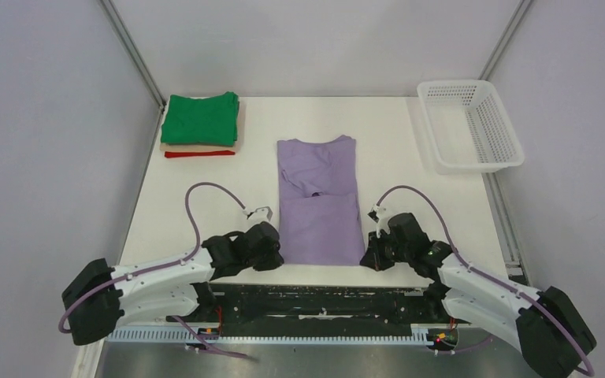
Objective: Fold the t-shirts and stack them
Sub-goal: Grab one side of the 2/3 rectangular tshirt with both arms, then fold the long partially folded tshirt into a neat square
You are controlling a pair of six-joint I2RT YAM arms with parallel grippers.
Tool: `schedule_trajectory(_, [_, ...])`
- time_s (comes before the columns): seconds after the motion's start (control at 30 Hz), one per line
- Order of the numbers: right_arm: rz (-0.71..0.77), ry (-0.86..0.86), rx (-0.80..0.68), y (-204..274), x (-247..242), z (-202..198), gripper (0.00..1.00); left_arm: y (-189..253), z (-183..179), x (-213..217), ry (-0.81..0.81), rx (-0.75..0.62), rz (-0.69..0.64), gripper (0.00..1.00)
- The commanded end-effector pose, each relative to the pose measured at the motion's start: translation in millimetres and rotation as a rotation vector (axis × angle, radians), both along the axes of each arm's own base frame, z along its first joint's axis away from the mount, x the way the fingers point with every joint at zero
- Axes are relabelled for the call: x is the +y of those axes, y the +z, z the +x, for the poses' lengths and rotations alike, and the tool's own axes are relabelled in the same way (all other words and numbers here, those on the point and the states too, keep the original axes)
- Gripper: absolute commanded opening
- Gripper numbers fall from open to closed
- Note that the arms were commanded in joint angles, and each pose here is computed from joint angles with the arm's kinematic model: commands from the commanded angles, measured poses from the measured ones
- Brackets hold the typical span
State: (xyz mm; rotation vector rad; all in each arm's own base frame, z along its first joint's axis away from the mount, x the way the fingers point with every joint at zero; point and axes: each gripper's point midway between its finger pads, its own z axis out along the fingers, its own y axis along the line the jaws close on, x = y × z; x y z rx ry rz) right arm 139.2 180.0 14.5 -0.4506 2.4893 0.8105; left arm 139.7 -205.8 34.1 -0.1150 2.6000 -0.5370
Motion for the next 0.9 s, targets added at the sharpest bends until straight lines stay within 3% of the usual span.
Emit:
schedule_trajectory(0.0, [-0.038, -0.011, 0.068, -9, -8, -28, 0.00, 8, -22, 7, 0.054, 0.020, -0.022, 0.02])
schedule_trajectory(0.13, [0.006, 0.000, 0.030, 6, 2, -29, 0.00, 20, -28, -4, 0.015, 0.006, -0.054, 0.02])
schedule_trajectory(0.27, [0.020, -0.039, -0.081, 36, 8, -2, 0.00, 41, -18, -14, 0.003, -0.047, -0.087, 0.02])
schedule_trajectory(0.47, [0.049, -0.148, -0.313, 103, 16, 53, 0.00, 96, 25, -17, 0.044, -0.271, -0.084, 0.02])
schedule_trajectory(0.87, [-0.067, -0.388, -0.564, 180, 5, 147, 0.00, 146, 132, -5, 0.125, -0.418, -0.046, 0.02])
